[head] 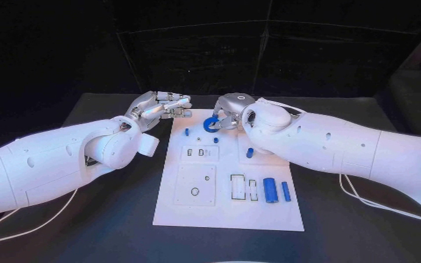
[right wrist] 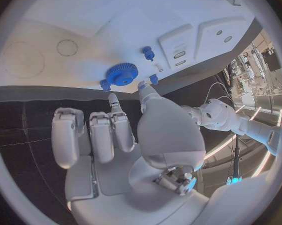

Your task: Assemble the parts on the task board

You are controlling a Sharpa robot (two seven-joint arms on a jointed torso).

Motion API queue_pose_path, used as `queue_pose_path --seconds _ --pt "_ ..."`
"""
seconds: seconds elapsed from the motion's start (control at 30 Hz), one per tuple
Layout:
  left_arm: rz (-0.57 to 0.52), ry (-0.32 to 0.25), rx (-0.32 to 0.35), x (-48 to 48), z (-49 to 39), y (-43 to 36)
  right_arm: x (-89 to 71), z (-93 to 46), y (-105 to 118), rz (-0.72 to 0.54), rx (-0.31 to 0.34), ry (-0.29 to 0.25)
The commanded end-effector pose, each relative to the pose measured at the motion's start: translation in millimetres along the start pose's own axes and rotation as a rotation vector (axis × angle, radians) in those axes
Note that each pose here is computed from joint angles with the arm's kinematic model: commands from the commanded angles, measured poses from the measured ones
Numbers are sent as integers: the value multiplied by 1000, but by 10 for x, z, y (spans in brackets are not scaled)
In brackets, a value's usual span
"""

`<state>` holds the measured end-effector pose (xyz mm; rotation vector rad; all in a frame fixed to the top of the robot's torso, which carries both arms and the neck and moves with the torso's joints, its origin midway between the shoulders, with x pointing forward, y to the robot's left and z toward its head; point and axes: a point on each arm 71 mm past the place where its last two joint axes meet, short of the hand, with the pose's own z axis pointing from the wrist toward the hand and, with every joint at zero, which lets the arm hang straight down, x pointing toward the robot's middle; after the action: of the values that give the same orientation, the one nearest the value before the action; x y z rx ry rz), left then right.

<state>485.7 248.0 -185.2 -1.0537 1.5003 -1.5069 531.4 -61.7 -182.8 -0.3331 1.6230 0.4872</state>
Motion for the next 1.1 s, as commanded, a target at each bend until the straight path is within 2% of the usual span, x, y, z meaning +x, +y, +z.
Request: queue_pose_path --seconds 0.03,0.13,0.17,0.3,0.47,0.6,0.73,0.9,1.1 --pt "-4 8 7 -2 -2 -16 -107 -112 -86 91 -37 -117" --pt "-4 7 7 -7 -7 -17 -143 -274 -266 141 -31 -129" --pt "-4 7 7 -11 -12 -18 -168 -399 -423 174 -9 -119" --pt "-2 0 7 -30 -23 -20 -191 -639 -746 258 36 -75" --pt "2 -9 19 -52 -16 -24 -239 -928 -1055 327 36 -76" --pt "10 -26 51 -96 -3 -40 -262 -1032 -1216 333 33 -89" --pt "19 -45 89 -149 11 -59 -282 -1085 -1419 329 44 -119" --pt "27 -61 100 -182 21 -60 -257 -1128 -1612 340 73 -137" --pt "29 -65 102 -188 31 -57 -126 -1130 -1712 342 100 -114"
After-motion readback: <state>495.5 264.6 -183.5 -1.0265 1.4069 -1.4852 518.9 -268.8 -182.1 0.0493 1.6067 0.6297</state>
